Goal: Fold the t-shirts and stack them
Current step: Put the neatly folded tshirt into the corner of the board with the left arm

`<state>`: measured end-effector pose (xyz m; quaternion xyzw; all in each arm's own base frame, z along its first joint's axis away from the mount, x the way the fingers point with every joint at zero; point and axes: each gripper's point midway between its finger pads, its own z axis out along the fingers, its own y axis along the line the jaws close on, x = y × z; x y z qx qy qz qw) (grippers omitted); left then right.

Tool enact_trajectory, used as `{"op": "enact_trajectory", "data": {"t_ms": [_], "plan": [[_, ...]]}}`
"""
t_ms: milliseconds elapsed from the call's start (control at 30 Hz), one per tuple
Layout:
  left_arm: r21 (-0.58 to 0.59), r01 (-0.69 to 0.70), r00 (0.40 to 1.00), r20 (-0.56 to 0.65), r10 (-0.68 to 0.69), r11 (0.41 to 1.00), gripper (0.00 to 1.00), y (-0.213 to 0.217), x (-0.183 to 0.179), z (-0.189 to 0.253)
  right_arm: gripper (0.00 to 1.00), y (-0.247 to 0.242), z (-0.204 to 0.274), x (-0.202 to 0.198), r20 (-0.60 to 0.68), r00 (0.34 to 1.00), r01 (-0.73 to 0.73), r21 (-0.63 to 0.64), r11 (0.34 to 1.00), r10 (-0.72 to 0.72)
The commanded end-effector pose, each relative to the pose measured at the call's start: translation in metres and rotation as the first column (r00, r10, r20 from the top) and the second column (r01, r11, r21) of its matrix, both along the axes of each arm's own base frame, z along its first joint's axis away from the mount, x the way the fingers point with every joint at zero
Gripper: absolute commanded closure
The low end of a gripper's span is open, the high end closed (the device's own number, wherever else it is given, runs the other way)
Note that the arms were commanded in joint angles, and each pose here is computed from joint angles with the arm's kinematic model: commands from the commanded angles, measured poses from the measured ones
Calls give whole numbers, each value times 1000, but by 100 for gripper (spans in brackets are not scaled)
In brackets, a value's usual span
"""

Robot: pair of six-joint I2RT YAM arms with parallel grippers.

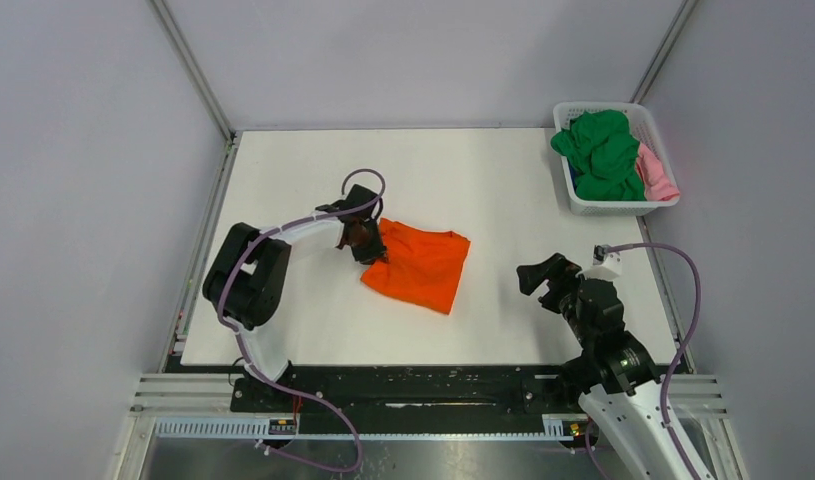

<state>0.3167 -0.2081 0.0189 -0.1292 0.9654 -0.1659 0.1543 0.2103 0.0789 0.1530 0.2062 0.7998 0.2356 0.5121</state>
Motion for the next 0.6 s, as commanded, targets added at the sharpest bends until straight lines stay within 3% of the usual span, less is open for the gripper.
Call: {"op": "enact_trajectory", "data": {"t_ms": [0,167,367,567], "plan": [[210,-21,998,-48,32,977,98,23,2,-25,0,-11,10,1,15,999,29,-56,998,-28],[430,-114,993,60,98,896,100,59,35,-3,1,-13,7,5,20,1000,18,-115,993,-15],[647,-244,970,171,175,722,100,116,83,28,1,-12,1,12,21,1000,9,-152,988,-6],[724,-347,935,219,278,597,100,188,131,51,1,-14,-3,17,24,1000,20,-170,985,-16]]}}
